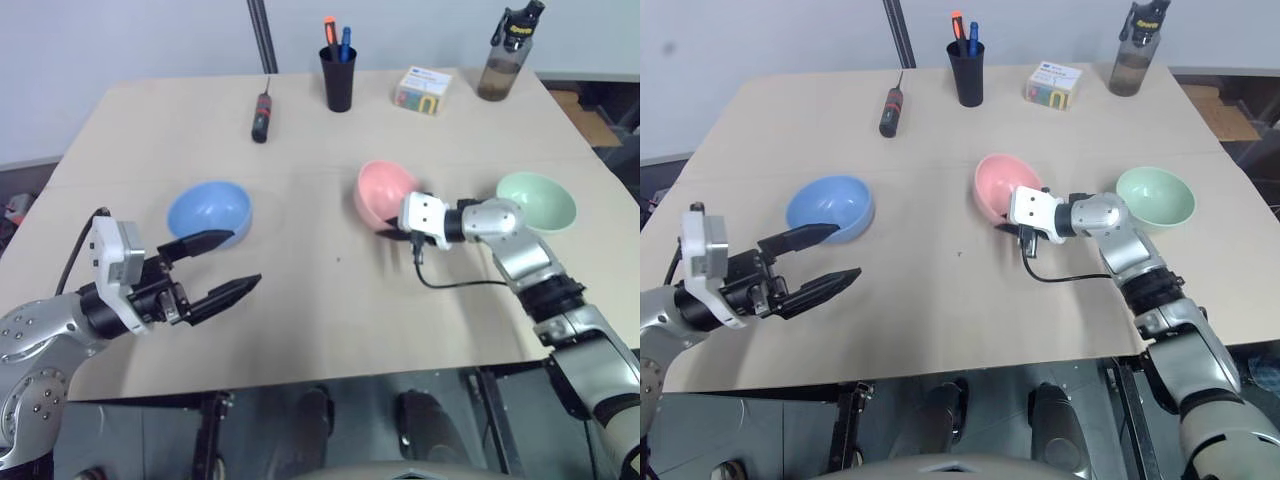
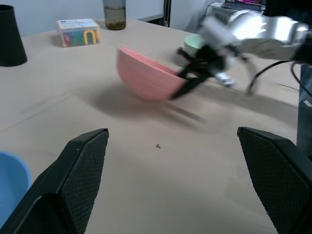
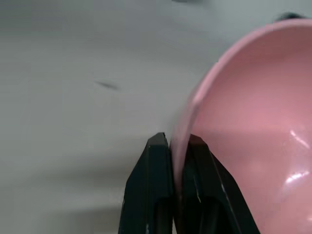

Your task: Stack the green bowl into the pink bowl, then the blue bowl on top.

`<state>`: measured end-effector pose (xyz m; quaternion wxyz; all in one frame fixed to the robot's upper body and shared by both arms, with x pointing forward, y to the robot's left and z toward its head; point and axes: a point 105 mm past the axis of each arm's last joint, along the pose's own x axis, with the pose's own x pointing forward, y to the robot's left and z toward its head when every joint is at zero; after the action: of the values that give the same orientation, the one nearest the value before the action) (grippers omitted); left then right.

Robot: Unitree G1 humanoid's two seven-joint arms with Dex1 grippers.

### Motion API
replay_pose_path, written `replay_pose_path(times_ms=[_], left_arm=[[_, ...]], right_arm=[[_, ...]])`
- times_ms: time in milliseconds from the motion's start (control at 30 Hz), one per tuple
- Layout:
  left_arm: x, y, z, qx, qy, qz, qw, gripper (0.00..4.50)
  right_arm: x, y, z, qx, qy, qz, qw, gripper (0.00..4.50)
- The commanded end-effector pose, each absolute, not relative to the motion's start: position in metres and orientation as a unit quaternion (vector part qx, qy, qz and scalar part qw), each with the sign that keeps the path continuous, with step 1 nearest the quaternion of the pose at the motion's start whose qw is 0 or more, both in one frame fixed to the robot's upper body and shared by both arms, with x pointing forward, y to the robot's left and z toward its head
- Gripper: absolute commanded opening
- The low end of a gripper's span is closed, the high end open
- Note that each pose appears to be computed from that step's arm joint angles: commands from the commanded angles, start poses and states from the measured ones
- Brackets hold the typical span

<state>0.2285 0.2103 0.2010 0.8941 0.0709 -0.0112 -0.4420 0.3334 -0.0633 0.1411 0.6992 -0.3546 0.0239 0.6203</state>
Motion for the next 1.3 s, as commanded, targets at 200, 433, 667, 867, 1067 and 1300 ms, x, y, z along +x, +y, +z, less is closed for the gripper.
replay_pose_path(times_ms=[200, 433, 667, 867, 1067, 1300], left_arm=[[0.236, 0.202, 0.207, 0.085, -0.027, -0.465, 0.881, 4.50], [0.243, 0.196, 0.207, 0.085, -0.029, -0.483, 0.871, 4.50], [0.249, 0.185, 0.210, 0.076, -0.041, -0.508, 0.857, 4.50], [0.243, 0.170, 0.218, 0.063, -0.056, -0.571, 0.817, 4.50], [0.238, 0.155, 0.235, 0.048, -0.087, -0.616, 0.781, 4.50], [0.239, 0.154, 0.233, 0.040, -0.088, -0.604, 0.791, 4.50]], right_arm=[[0.322, -0.054, 0.149, -0.370, 0.029, 0.611, 0.700, 1.57], [0.312, -0.076, 0.177, -0.323, 0.009, 0.561, 0.762, 3.88], [0.314, -0.176, 0.208, -0.284, 0.021, 0.332, 0.899, 3.88], [0.345, -0.242, 0.183, -0.289, 0.105, 0.157, 0.939, 3.88], [0.369, -0.248, 0.156, -0.259, 0.144, 0.154, 0.942, 3.17], [0.377, -0.244, 0.156, -0.268, 0.141, 0.164, 0.939, 0.32]])
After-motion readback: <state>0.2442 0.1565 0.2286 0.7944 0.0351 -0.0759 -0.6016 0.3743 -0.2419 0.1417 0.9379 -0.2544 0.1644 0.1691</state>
